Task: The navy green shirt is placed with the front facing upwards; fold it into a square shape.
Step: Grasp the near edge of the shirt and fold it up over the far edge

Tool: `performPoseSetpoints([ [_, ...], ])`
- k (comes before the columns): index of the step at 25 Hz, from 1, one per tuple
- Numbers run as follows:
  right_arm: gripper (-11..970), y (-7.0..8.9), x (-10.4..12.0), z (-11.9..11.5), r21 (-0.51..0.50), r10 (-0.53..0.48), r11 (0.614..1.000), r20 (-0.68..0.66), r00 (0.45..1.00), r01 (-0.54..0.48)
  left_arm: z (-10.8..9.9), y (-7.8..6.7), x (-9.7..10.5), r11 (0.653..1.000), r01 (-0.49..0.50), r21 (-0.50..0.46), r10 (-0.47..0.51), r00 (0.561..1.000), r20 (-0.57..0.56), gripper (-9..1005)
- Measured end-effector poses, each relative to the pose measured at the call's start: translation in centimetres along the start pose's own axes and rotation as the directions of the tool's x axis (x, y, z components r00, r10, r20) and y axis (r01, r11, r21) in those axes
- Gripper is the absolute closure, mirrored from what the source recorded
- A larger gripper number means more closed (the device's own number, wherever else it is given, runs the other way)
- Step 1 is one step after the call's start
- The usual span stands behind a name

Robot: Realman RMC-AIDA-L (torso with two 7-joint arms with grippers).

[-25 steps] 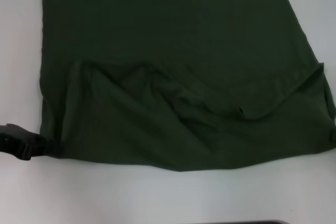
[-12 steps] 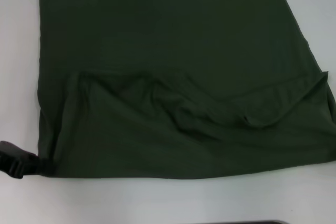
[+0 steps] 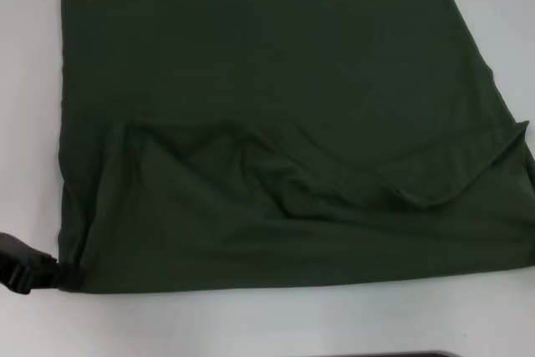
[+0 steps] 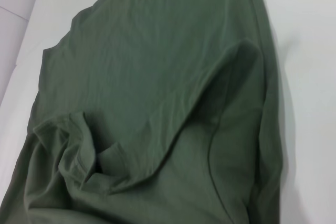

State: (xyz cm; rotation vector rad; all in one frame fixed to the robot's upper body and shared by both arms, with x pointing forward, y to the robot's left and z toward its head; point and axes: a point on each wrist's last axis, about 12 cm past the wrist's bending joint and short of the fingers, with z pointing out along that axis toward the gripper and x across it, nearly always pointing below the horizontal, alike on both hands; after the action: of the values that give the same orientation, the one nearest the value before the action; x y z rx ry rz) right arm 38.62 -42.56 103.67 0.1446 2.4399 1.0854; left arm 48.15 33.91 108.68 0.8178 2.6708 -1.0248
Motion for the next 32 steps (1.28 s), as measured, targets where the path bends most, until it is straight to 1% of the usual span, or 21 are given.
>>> performPoseSetpoints([
  [5,933,0.2,-0.4,0.2,-0.010,-0.013,1.000,0.004,1.000,0.013,0.0,-0.1,-0.3,1.000,-0.024,0.003,0.024,1.000,0.009,971],
  [9,933,0.6,-1.1,0.2,-0.036,-0.030,0.999,0.028,0.999,0.031,-0.7,0.0,-0.8,0.999,-0.050,0.006,0.050,0.995,0.083,971],
  [12,933,0.7,-1.7,-0.2,-0.050,-0.037,0.998,0.050,0.998,0.039,-1.5,0.3,-0.8,0.999,-0.049,0.000,0.048,0.989,0.141,971],
  [19,933,1.3,-3.5,-0.5,-0.074,-0.062,0.995,0.075,0.995,0.068,-2.6,0.4,-1.0,0.998,-0.065,-0.006,0.065,0.970,0.233,971],
  [23,933,1.8,-5.1,-0.4,-0.079,-0.081,0.993,0.079,0.994,0.087,-3.3,0.4,-1.3,0.997,-0.071,-0.017,0.073,0.959,0.273,971],
  [27,933,2.8,-7.5,-0.2,-0.077,-0.117,0.989,0.090,0.989,0.124,-4.1,0.5,-2.1,0.995,-0.097,-0.033,0.103,0.938,0.331,971],
  [32,933,4.0,-10.4,0.2,-0.086,-0.152,0.983,0.094,0.984,0.161,-4.6,0.6,-3.2,0.993,-0.108,-0.054,0.120,0.924,0.362,971],
])
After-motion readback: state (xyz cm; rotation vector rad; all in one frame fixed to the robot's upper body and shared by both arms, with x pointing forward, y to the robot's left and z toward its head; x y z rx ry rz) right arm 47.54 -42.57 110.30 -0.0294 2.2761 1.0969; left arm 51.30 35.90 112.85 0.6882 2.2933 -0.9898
